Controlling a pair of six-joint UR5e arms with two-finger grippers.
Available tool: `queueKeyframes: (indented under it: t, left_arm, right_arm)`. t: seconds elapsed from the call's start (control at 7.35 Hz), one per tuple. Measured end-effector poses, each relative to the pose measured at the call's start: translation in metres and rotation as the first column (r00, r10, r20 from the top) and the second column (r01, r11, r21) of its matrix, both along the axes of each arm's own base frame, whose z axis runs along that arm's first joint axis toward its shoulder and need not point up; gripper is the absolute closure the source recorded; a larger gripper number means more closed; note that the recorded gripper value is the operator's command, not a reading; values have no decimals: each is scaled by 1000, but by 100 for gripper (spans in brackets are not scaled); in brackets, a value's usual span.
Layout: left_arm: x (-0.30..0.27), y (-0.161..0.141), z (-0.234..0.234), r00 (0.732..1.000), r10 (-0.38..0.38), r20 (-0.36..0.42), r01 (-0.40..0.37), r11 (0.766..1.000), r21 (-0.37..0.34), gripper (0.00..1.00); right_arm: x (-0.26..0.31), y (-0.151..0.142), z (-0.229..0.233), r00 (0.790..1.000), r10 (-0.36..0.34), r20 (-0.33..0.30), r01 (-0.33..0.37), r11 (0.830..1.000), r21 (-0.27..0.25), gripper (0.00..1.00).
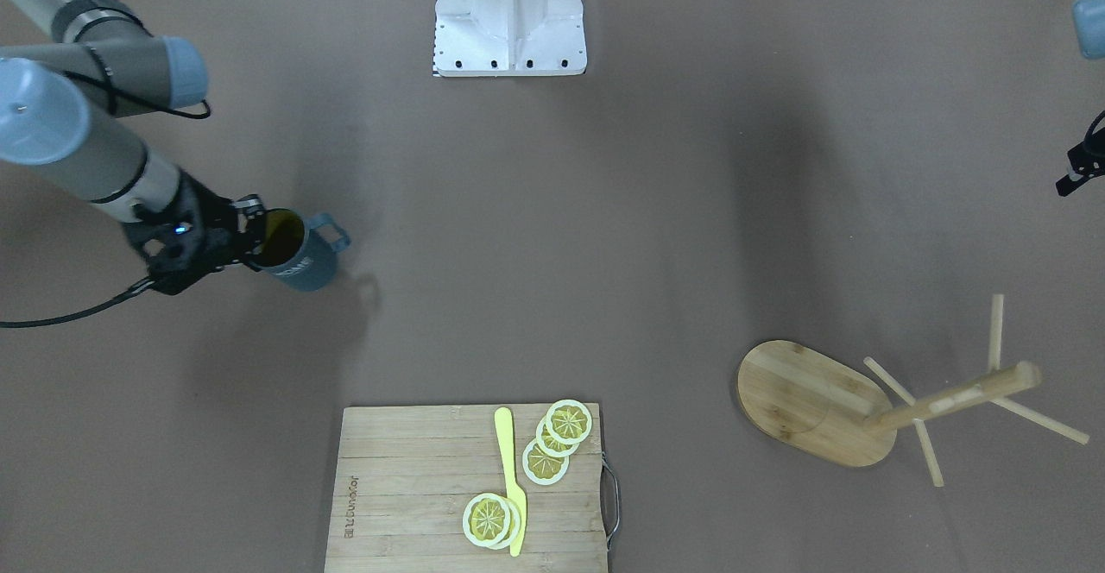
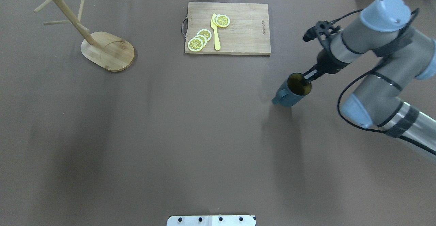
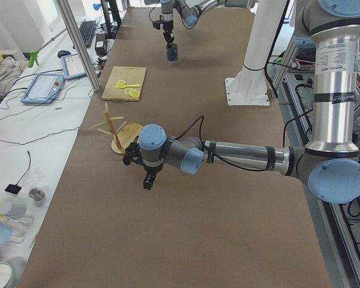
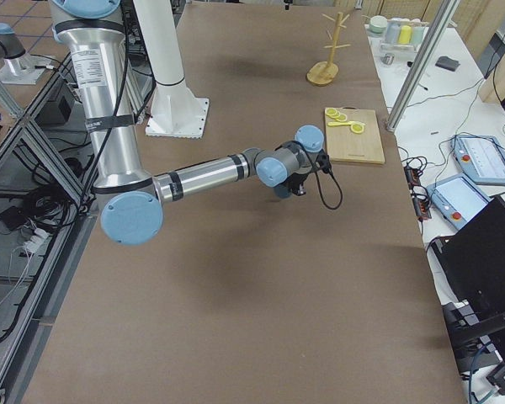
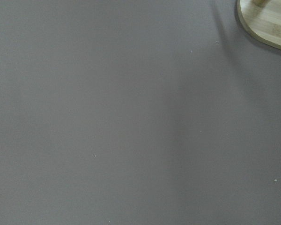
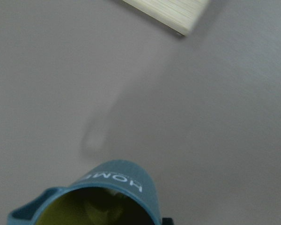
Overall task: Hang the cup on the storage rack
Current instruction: 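Carry the blue mug toward center with the right gripper while the left arm reaches in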
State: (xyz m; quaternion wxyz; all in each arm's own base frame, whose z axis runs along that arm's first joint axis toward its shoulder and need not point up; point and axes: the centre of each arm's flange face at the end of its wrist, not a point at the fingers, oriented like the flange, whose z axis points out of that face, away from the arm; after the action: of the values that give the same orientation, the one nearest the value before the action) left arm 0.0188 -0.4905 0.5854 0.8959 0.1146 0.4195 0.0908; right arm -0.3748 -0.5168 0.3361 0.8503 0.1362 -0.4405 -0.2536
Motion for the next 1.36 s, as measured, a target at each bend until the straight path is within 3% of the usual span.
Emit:
queueKeyframes:
  t: [0.27,0.54,0.82,1.09,1.22,1.36]
  left_arm:
    - [26,-3,-20,999,46,-26,-42,989,140,2]
    - [66,3,-47,993,75,-89,-49,962,269,3]
    - [131,9,-91,969,190,-158,-107,899,425,2]
    - [214,13,-159,934,292,-204,-144,833,534,2]
    - [256,24,-191,930,304,-206,-134,804,579,2]
    - [293,43,-216,925,319,-208,-128,775,619,2]
  right_arm:
    - [-85,34,-88,1000,-23,-2,23,999,37,100]
    - [-139,59,-132,999,-41,-5,41,996,79,100]
    - [-173,73,-152,999,-43,-19,45,992,115,100]
    - [-194,79,-157,998,-43,-36,47,991,128,89]
    - [-203,80,-159,998,-46,-42,51,990,129,66]
    - [-209,80,-163,998,-46,-44,52,990,128,1]
